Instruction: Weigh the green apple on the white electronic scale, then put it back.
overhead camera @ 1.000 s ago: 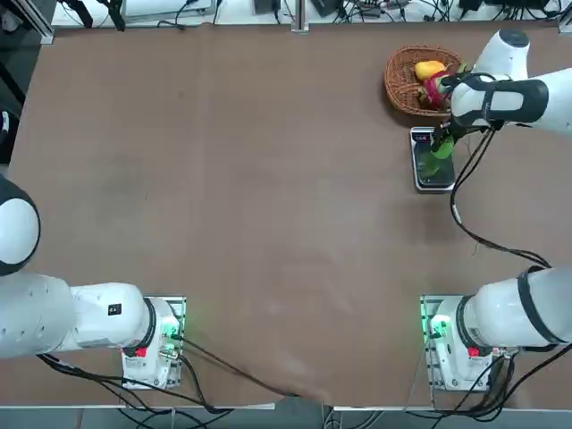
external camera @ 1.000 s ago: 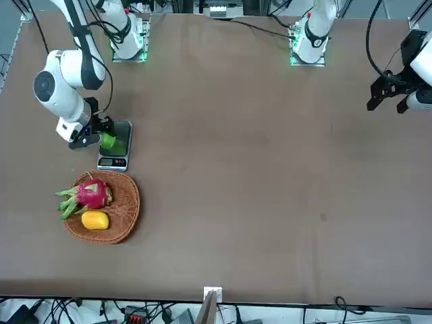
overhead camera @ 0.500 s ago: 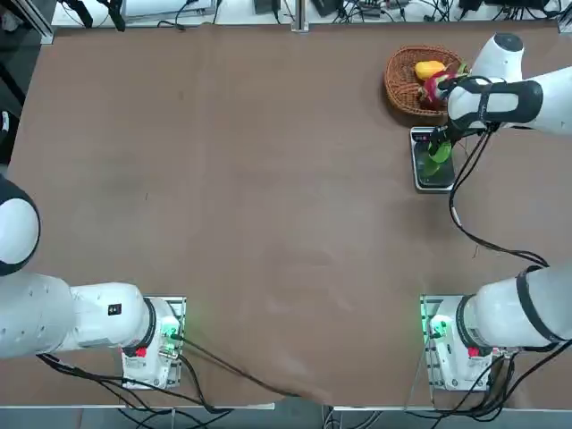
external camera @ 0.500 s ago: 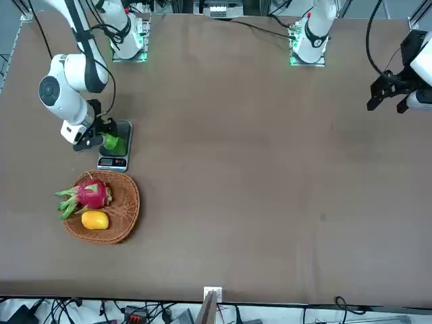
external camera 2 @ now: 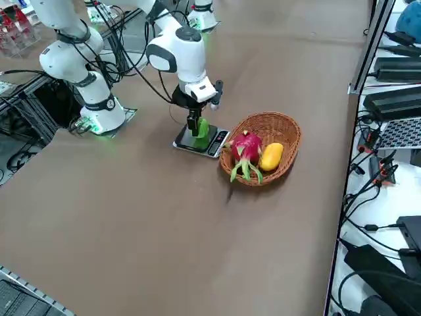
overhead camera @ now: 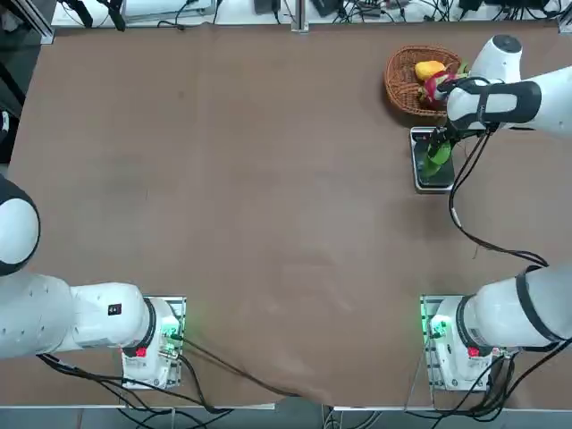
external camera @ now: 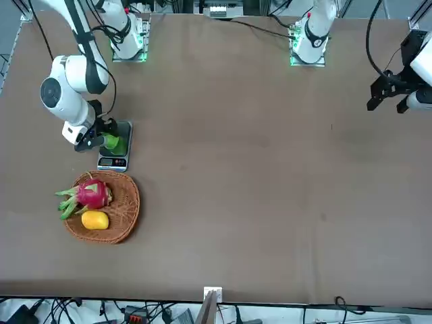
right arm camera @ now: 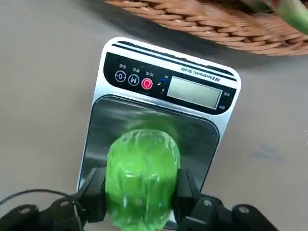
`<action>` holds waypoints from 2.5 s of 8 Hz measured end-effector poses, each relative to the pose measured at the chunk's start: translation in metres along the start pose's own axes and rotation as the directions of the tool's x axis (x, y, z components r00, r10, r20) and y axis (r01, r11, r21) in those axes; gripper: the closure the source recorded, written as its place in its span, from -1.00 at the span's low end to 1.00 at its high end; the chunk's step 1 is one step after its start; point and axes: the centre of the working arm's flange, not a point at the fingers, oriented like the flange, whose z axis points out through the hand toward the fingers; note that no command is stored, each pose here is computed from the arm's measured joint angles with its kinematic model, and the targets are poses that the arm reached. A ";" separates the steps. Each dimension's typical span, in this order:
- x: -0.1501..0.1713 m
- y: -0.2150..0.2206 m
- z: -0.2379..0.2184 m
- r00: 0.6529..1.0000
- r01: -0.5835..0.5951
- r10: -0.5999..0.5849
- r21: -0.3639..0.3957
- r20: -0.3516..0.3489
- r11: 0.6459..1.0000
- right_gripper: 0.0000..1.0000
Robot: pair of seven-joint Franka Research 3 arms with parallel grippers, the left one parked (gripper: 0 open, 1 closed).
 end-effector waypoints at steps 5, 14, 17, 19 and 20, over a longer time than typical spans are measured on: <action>-0.001 0.000 0.011 1.000 0.000 0.000 0.006 0.022 1.000 -0.37; 0.040 0.008 -0.083 0.999 -0.036 0.036 0.005 -0.004 0.999 -1.00; 0.069 0.014 -0.177 0.996 -0.062 0.061 -0.003 -0.068 0.998 -1.00; 0.078 0.015 -0.206 0.991 -0.066 0.065 -0.011 -0.116 0.998 -1.00; 0.081 0.013 -0.216 0.989 -0.073 0.071 -0.011 -0.127 0.997 -1.00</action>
